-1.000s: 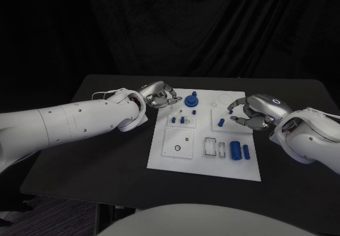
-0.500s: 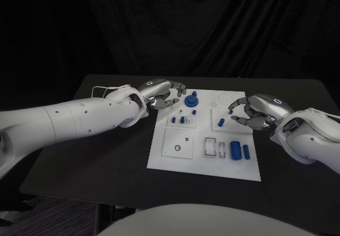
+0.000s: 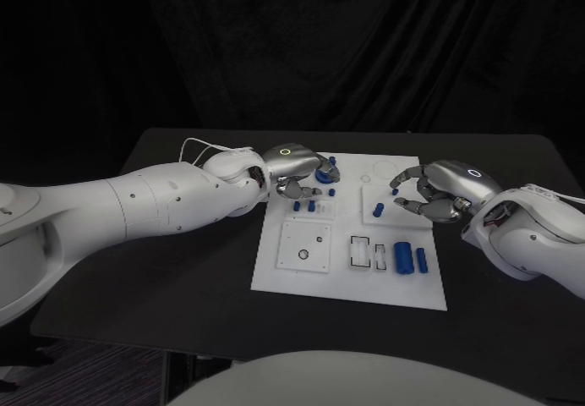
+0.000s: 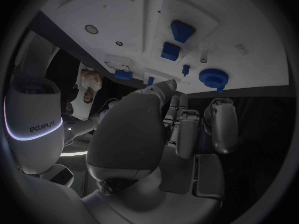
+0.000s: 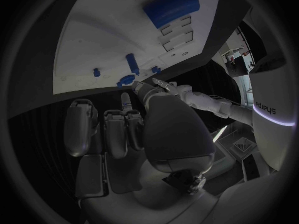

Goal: Assemble the parts on the task board

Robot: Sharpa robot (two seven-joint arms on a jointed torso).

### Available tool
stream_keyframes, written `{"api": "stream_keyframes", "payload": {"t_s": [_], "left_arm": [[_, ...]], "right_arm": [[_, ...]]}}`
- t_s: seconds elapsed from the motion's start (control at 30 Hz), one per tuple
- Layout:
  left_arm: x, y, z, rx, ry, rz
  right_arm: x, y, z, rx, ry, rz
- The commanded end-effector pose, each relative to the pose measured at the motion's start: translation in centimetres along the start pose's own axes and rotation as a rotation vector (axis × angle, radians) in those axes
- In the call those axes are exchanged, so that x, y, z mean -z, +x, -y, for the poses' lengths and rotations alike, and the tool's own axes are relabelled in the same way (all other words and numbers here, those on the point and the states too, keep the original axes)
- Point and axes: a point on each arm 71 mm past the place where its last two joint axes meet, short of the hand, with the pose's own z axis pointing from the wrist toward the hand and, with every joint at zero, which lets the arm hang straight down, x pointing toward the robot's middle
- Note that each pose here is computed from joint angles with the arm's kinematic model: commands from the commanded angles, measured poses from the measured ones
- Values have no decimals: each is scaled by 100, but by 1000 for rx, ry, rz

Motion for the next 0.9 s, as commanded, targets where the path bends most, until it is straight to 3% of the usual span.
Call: {"api": "stream_keyframes", "payload": {"t_s": [0.03, 0.33, 0.63, 0.9], "left_arm": [[-49, -4, 24, -91, -9, -44], [-181, -205, 50, -149, -29, -56], [-340, -458, 55, -170, -56, -152], [-446, -509, 49, -175, -72, -204]], "right_arm": [[6, -11, -15, -4, -2, 20], [22, -42, -34, -7, -8, 33], [-6, -116, -54, -1, -16, 54], [-36, -131, -82, 0, -24, 59]]}}
